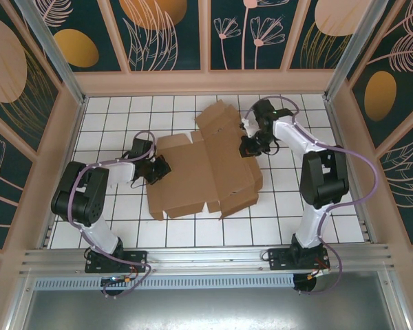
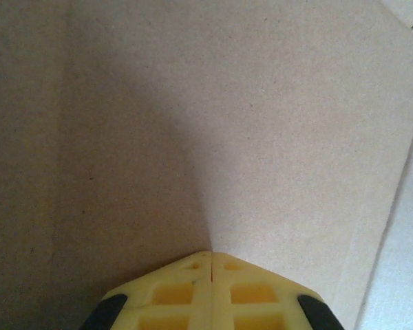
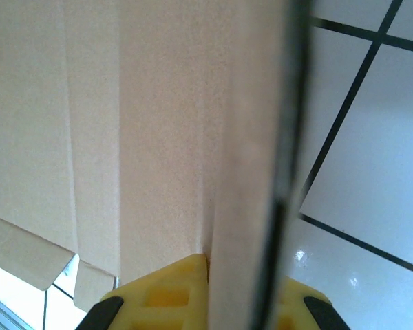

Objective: Fold the paper box

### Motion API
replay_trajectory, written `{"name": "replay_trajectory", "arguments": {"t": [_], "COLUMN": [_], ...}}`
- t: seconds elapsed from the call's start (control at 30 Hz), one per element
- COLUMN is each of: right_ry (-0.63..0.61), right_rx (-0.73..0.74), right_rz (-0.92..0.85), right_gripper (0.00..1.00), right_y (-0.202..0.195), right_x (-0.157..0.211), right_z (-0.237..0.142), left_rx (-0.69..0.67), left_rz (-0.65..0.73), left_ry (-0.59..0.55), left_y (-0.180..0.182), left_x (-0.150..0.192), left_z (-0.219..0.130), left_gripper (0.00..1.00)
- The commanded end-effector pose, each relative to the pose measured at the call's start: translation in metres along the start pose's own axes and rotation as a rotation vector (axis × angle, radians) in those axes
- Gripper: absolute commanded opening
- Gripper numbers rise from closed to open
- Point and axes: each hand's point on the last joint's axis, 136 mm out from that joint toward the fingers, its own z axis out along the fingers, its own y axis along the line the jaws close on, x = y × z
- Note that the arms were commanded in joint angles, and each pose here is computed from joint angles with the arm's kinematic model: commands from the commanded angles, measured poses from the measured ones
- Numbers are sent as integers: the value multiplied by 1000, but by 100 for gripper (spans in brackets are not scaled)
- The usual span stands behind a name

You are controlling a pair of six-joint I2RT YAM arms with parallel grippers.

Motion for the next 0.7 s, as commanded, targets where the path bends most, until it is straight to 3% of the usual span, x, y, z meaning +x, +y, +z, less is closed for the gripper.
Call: {"name": "replay_trajectory", "arguments": {"t": [0.0,0.17,0.33,0.67], "right_ry": [83,124,106,85], "right_rx": [118,292,382,281], "right_rz": [-5,-12,-63,-128], "right_gripper": [0,0,0,0], "right_y": [0,4,36,99], "right_x": [6,-2,-24,-23], "right_z": [11,16,20,28], "left_rx": [-10,9,26,39], "left_rz": [-63,-67,-57,-41], "left_ry": [39,48,54,50], "left_y": [14,11,7,1], "left_x": [12,13,15,13], "left_z": [16,17,17,14], "left_gripper": [0,0,0,0]}}
